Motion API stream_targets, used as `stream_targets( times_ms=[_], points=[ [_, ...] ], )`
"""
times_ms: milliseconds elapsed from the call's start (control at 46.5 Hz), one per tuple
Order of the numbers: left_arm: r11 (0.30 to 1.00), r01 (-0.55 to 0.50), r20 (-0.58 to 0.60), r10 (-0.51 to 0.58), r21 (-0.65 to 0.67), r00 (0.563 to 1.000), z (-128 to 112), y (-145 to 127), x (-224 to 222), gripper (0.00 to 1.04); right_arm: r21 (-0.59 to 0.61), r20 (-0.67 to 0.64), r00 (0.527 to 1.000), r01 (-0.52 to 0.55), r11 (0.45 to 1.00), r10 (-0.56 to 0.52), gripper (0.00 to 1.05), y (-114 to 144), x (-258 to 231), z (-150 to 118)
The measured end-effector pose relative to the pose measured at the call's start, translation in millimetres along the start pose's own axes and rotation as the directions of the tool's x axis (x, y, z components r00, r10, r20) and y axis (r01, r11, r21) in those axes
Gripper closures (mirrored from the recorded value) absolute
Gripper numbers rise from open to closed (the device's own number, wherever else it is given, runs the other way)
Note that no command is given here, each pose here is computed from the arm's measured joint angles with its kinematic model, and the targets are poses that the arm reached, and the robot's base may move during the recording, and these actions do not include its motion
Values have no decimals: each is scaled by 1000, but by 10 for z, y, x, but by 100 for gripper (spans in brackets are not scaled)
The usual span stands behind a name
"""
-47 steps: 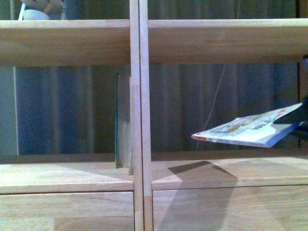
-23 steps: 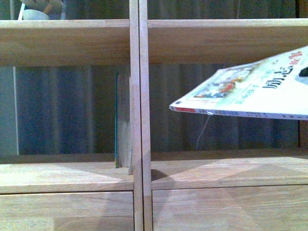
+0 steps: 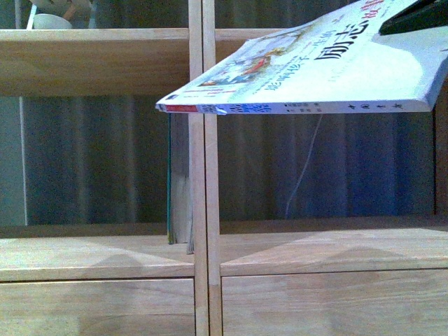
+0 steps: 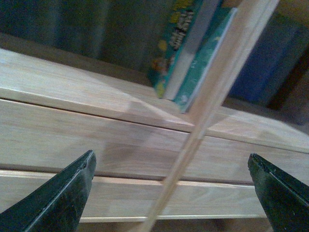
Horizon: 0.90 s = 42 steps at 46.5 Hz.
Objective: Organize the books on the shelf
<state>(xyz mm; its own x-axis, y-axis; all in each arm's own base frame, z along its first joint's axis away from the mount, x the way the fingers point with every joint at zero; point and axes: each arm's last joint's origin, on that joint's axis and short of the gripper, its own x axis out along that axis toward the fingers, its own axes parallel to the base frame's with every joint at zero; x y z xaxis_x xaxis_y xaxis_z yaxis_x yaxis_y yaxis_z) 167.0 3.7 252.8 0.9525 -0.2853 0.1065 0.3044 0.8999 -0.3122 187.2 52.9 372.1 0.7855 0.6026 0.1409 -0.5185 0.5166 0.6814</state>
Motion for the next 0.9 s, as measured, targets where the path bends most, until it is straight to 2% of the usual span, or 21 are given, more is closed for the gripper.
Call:
stream_targets(
  times_ms=[86,172,301,494,838,903],
  points=[
    [978,145,2,-146,-151,989,178,-50,213,7,-3,-16,1000,-25,1000,25,97,53,23,-45],
    [926,253,46,-251,-281,967,331,-170,390,7,-2,-18,999,-44,999,44,97,103,46,-83],
    [833,364,139,-337,-416,931,496,-401,631,7,3,-21,997,-76,997,76,97,182,86,-145],
    [734,434,182,-402,-522,897,448,-710,925,7,37,-36,994,-106,994,107,97,265,140,-234],
    [700,462,224,-409,-544,885,397,-861,1116,7,70,-53,984,-165,984,168,97,405,77,-278],
    [707,459,234,-397,-539,887,398,-877,1115,14,73,-51,984,-166,983,170,97,409,71,-276]
  ],
)
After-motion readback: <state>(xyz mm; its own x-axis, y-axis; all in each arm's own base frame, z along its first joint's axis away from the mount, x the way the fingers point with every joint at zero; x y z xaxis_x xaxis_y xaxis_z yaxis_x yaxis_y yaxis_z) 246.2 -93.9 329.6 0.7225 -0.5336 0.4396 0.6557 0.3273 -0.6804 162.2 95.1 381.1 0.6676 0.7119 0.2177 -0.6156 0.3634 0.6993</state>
